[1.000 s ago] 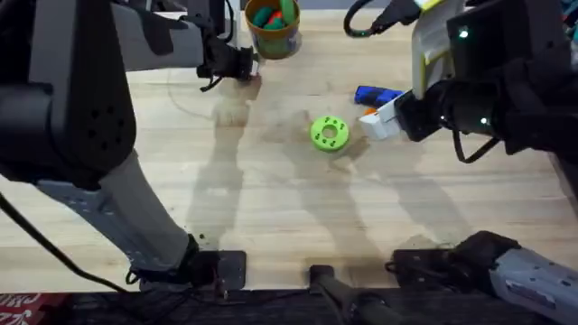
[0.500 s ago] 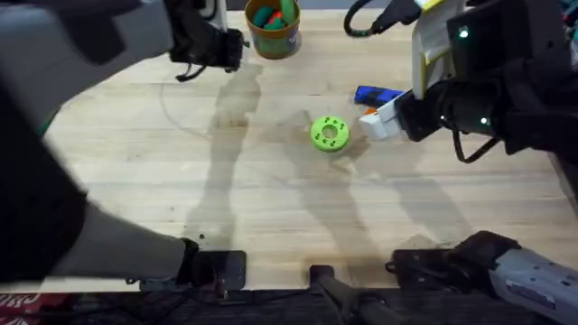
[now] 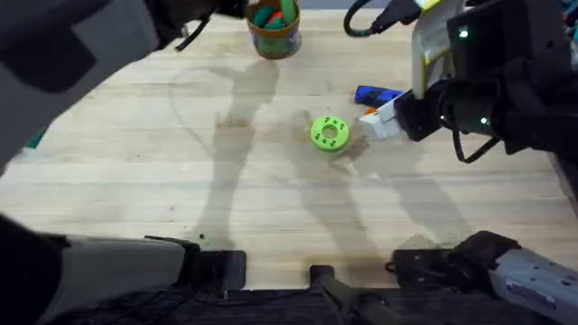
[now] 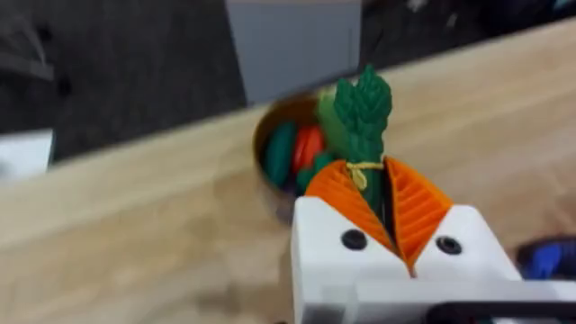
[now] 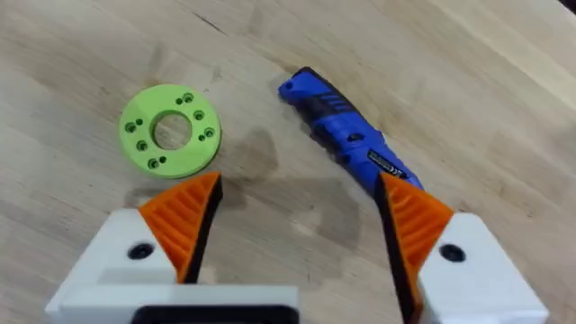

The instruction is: Pick up the gripper from the table and insert it into the empty holder that is missing its gripper. Then pick up a screw, insert it into the mounting hole, and use the screwdriver to tighten it. Finally, clean up the table by picking up the vegetable and placing it into the bucket.

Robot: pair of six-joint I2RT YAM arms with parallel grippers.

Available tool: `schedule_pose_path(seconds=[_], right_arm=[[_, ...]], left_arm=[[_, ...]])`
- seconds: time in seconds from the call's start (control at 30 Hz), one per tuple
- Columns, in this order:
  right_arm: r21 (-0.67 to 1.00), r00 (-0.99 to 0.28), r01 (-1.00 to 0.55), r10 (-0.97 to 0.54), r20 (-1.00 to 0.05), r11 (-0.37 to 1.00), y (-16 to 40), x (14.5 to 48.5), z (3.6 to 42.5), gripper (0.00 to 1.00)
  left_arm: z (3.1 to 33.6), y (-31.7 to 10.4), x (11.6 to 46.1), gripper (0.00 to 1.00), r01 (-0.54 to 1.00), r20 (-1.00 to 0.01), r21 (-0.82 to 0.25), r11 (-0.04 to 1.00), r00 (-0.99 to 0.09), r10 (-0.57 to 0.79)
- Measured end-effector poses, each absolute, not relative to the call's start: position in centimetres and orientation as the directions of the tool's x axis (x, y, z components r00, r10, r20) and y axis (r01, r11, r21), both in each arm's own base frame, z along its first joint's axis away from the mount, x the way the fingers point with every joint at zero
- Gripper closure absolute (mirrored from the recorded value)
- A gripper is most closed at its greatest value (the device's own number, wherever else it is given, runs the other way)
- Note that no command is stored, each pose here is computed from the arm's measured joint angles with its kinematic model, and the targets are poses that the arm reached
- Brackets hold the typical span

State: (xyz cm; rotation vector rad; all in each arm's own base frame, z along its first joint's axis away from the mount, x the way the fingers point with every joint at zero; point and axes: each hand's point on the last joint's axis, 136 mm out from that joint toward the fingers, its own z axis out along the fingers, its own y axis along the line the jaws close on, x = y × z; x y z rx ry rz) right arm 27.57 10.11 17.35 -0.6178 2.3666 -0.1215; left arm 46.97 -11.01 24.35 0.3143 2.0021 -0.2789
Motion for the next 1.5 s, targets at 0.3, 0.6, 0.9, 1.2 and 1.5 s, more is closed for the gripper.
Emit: schedule_pose_path(seconds=[0.3,0.6,0.9,1.2,1.5], right_arm=[[-0.246,-0.656,-0.399,-0.463,-0.597,0.883,10.1,27.6,17.4,0.021],[-0.246,-0.656,-0.399,-0.463,-0.596,0.883,10.1,27.6,17.4,0.021],[-0.246,-0.656,-0.399,-0.463,-0.596,0.883,10.1,27.6,17.4,0.021],[-0.246,-0.655,-0.399,-0.462,-0.598,0.884,10.2,27.6,17.4,0.021],[-0.245,-0.651,-0.397,-0.460,-0.604,0.884,10.1,27.6,17.6,0.021]], left_arm=[[23.0,-14.9,51.5,0.971,0.417,-0.958,-0.036,0.908,-0.275,0.088],[16.5,-14.6,54.0,0.971,0.374,-0.938,-0.036,0.927,-0.331,0.097],[15.8,-14.2,54.2,0.821,0.353,-0.933,-0.030,0.935,-0.346,0.100],[16.0,-14.0,54.3,0.017,0.340,-0.934,-0.028,0.940,-0.343,0.096],[19.2,-13.5,51.9,0.014,0.342,-0.920,-0.025,0.939,-0.375,0.112]])
